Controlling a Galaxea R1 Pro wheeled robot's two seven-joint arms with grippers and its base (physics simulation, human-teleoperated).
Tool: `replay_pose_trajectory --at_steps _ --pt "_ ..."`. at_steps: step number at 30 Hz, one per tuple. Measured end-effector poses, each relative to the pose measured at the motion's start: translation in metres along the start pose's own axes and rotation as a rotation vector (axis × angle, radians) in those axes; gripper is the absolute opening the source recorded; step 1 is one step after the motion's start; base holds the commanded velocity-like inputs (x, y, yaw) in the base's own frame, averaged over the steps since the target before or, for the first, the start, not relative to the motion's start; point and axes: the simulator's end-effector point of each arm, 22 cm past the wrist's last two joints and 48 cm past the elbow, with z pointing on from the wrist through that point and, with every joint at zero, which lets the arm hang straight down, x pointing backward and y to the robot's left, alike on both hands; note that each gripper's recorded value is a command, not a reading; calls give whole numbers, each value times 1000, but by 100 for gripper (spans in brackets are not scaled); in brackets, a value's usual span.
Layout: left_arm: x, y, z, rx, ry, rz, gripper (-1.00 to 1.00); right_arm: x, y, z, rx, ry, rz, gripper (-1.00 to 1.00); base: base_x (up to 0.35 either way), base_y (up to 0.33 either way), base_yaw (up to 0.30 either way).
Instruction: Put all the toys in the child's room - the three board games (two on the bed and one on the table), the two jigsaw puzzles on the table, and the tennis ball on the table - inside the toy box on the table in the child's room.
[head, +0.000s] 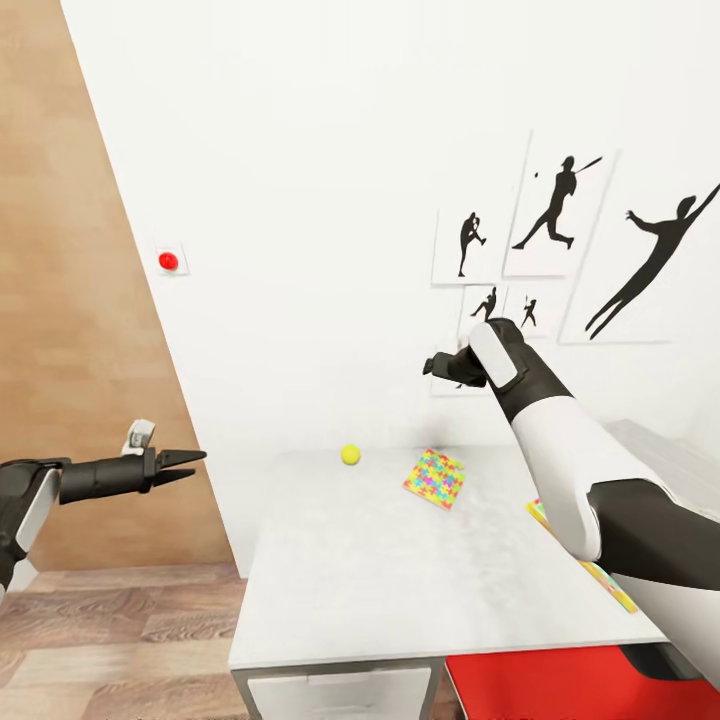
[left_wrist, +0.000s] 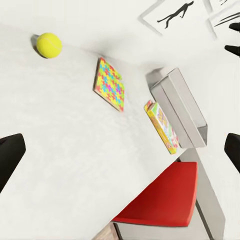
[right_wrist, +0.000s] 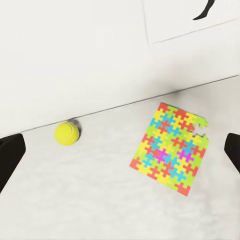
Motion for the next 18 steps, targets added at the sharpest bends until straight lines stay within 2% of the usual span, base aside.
replay_pose_trajectory --at_steps 11,14,18 --pt "1 11 -2 -14 6 -10 100 9 -4 12 5 27 1 100 0 0 0" --pt "-2 17 -12 -33 3 -8 100 12 -4 15 8 36 1 100 0 0 0" --pt "-3 12 -17 4 5 -9 100 15 -7 20 13 46 2 100 0 0 0"
